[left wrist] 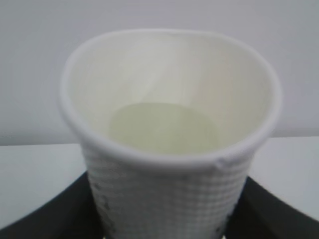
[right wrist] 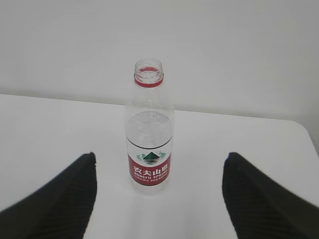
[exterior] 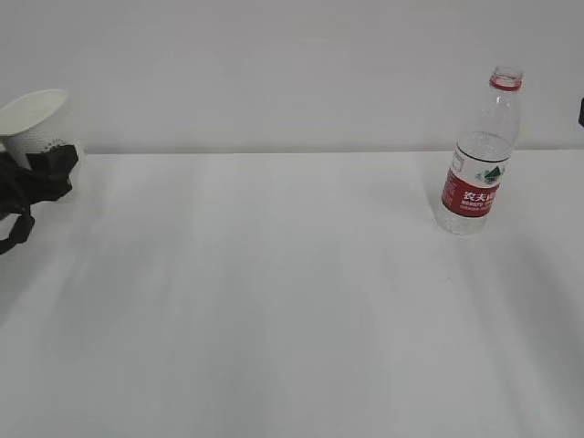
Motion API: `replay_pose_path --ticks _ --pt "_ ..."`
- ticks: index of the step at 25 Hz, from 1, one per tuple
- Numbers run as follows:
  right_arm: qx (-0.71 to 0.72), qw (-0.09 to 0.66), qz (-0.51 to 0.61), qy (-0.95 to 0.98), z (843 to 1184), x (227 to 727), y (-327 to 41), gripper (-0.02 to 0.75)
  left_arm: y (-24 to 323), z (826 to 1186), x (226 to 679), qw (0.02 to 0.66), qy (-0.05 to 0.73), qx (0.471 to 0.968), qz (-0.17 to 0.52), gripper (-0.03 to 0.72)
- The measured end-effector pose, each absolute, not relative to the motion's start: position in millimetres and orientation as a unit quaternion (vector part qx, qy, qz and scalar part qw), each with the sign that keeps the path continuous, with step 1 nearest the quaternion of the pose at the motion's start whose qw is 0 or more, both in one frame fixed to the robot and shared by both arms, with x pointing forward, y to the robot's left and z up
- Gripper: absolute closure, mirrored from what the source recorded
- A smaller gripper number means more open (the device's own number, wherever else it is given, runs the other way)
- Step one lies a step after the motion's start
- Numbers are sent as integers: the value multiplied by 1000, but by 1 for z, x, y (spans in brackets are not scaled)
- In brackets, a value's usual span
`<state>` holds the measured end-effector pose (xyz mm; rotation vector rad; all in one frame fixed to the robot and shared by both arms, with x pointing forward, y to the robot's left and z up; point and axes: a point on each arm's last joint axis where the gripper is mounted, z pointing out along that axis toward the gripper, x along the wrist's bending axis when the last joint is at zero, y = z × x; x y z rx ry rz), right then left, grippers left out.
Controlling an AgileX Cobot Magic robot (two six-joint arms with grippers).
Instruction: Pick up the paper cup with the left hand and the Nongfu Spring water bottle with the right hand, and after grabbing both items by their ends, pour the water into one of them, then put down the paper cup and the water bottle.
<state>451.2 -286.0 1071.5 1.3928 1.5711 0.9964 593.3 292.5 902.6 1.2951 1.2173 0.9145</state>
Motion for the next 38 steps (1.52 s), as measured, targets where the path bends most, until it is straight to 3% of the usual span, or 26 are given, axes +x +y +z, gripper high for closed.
replay_pose_path --ticks 12,21,30,38 --pt "555 390 385 626 1069 450 -286 150 297 856 592 486 530 577 387 239" --pt "559 385 378 630 1067 449 -286 150 298 851 595 489 525 573 396 238" --pt "559 385 378 630 1067 449 -286 150 299 850 595 486 529 571 397 76" --pt "560 384 376 631 1067 449 -286 150 299 848 593 484 532 571 395 54"
